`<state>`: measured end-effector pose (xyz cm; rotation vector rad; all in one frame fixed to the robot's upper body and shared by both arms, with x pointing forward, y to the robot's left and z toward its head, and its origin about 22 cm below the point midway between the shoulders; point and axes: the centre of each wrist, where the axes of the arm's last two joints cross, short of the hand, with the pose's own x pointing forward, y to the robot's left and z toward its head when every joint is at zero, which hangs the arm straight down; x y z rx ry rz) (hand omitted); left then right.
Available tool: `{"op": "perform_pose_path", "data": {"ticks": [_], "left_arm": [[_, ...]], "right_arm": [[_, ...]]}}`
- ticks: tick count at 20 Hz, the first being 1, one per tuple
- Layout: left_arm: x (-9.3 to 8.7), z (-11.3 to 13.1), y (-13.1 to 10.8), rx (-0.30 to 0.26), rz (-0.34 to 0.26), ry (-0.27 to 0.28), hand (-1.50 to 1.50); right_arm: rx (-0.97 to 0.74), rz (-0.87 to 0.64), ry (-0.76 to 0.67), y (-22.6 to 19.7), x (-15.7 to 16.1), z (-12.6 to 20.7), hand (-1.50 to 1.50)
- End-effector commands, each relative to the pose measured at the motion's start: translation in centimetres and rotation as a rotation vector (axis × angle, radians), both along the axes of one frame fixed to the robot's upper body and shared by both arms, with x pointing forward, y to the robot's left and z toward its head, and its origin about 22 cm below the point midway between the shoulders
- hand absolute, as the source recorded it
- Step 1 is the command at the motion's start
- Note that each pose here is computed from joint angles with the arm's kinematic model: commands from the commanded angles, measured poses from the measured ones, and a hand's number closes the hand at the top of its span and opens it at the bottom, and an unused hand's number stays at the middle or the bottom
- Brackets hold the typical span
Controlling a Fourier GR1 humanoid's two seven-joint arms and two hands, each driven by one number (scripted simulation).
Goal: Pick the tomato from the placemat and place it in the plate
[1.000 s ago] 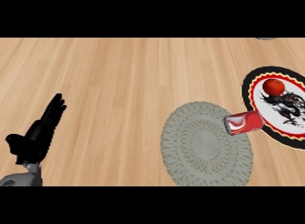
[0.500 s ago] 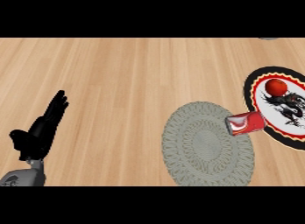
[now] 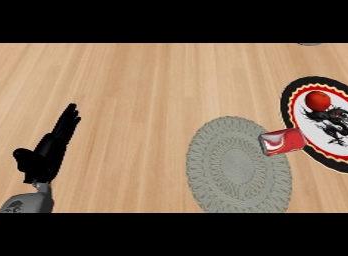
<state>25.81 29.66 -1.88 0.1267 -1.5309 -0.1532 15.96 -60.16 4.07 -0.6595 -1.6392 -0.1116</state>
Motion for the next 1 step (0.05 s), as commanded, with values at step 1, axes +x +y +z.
{"op": "perform_pose_path", "data": {"ticks": [1], "left_arm": [[0.71,0.17,-0.90,0.015,0.008,0.008,0.00]], "right_arm": [[-0.011,0.047,-0.080,-0.65,-1.54,0.06,-1.50]]}}
